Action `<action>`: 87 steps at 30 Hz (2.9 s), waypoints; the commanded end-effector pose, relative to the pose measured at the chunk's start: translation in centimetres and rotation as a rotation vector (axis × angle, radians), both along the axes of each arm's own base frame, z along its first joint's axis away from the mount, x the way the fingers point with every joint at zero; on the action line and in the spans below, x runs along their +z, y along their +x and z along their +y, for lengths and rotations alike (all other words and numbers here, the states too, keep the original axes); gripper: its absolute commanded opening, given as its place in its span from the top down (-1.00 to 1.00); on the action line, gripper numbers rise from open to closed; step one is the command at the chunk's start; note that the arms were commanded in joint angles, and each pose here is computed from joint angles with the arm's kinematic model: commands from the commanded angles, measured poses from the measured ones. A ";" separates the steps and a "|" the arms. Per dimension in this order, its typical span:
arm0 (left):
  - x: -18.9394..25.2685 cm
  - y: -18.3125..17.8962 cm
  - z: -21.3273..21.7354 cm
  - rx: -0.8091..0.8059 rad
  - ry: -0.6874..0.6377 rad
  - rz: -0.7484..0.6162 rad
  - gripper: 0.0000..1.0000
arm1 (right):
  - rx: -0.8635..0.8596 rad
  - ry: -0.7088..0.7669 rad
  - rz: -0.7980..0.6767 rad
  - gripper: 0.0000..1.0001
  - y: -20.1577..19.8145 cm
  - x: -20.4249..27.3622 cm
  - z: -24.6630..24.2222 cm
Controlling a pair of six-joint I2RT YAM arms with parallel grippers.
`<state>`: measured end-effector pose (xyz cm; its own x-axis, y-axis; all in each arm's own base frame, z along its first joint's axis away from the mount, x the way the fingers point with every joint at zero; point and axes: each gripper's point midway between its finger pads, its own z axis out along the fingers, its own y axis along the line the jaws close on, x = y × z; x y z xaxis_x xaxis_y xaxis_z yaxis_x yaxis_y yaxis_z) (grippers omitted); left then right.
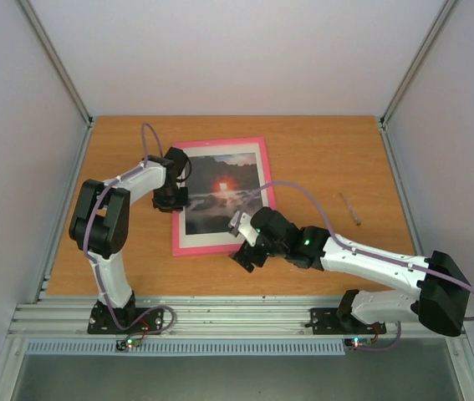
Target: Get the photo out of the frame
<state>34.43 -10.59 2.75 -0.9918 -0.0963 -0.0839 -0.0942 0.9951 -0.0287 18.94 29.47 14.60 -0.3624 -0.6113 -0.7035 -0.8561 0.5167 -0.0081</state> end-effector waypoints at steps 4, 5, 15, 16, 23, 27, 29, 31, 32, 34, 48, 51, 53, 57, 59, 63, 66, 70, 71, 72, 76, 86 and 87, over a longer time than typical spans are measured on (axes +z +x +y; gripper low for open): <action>3.1 0.6 -2.1 -0.014 -0.074 -0.074 0.99 | 0.191 -0.060 -0.309 -0.95 -0.4 0.0 2.4; 3.2 0.5 -2.1 -0.009 -0.077 -0.074 0.99 | 0.193 -0.080 -0.326 -0.95 -0.4 -0.4 2.4; 5.2 0.6 -2.6 0.054 -0.118 -0.101 0.99 | 0.217 -0.232 -0.453 -0.80 -1.0 -3.8 3.6; 5.3 0.5 -2.7 0.060 -0.123 -0.101 0.99 | 0.212 -0.244 -0.471 -0.78 -0.9 -4.1 3.8; 6.2 0.1 -2.5 0.103 -0.132 -0.121 0.99 | 0.207 -0.318 -0.583 -0.74 -0.3 -5.9 4.9; 7.1 0.1 -2.0 0.121 -0.125 -0.139 0.99 | 0.187 -0.353 -0.628 -0.72 0.5 -6.5 5.2; 7.4 0.1 -1.8 0.128 -0.126 -0.144 0.99 | 0.183 -0.375 -0.659 -0.71 1.0 -6.8 5.3; 7.6 0.1 -1.6 0.137 -0.125 -0.143 0.99 | 0.166 -0.402 -0.692 -0.68 1.5 -7.3 5.4; 7.6 0.1 -1.5 0.142 -0.127 -0.144 0.99 | 0.156 -0.410 -0.710 -0.66 1.8 -7.4 5.4; 7.7 -0.1 -1.6 0.154 -0.139 -0.140 0.99 | 0.134 -0.415 -0.743 -0.64 2.3 -7.4 5.6; 8.1 -1.2 -1.7 0.164 -0.170 -0.122 0.99 | 0.015 -0.392 -0.906 -0.16 4.5 -7.2 6.7; 8.2 -1.5 -1.6 0.169 -0.177 -0.123 0.99 | -0.011 -0.389 -0.953 -0.03 4.9 -6.8 6.9; 8.4 -1.7 -1.6 0.171 -0.185 -0.125 0.99 | -0.025 -0.382 -0.984 0.11 5.1 -6.3 7.0; 9.2 -1.7 -0.9 0.205 -0.203 -0.162 0.99 | -0.051 -0.350 -1.026 0.35 5.2 -4.3 7.0; 9.7 -1.7 -0.5 0.226 -0.223 -0.175 0.99 | -0.060 -0.329 -1.029 0.47 5.2 -3.2 7.1; 10.5 -1.6 0.3 0.266 -0.262 -0.198 0.98 | -0.067 -0.293 -1.017 0.69 5.1 -1.6 7.2; 12.0 -1.6 0.9 0.294 -0.292 -0.241 0.83 | -0.064 -0.281 -1.008 0.82 5.0 -0.7 7.3; 14.9 -1.6 2.2 0.326 -0.320 -0.327 0.55 | -0.049 -0.249 -0.993 0.92 4.7 1.1 7.5; 15.7 -1.6 2.6 0.335 -0.323 -0.351 0.47 | -0.050 -0.229 -0.988 0.95 4.5 2.1 7.5; 16.6 -1.7 3.1 0.343 -0.326 -0.379 0.37 | -0.040 -0.227 -0.977 0.97 4.4 2.4 7.5; 19.7 -2.2 4.6 0.363 -0.323 -0.488 0.10 | -0.016 -0.174 -0.934 0.98 3.7 5.1 7.6; 23.8 -4.3 6.9 0.397 -0.289 -0.705 -0.41 | 0.063 -0.026 -0.901 0.98 2.0 13.6 8.4; 24.0 -4.5 7.1 0.401 -0.284 -0.721 -0.47 | 0.067 -0.008 -0.904 0.98 1.9 14.6 8.5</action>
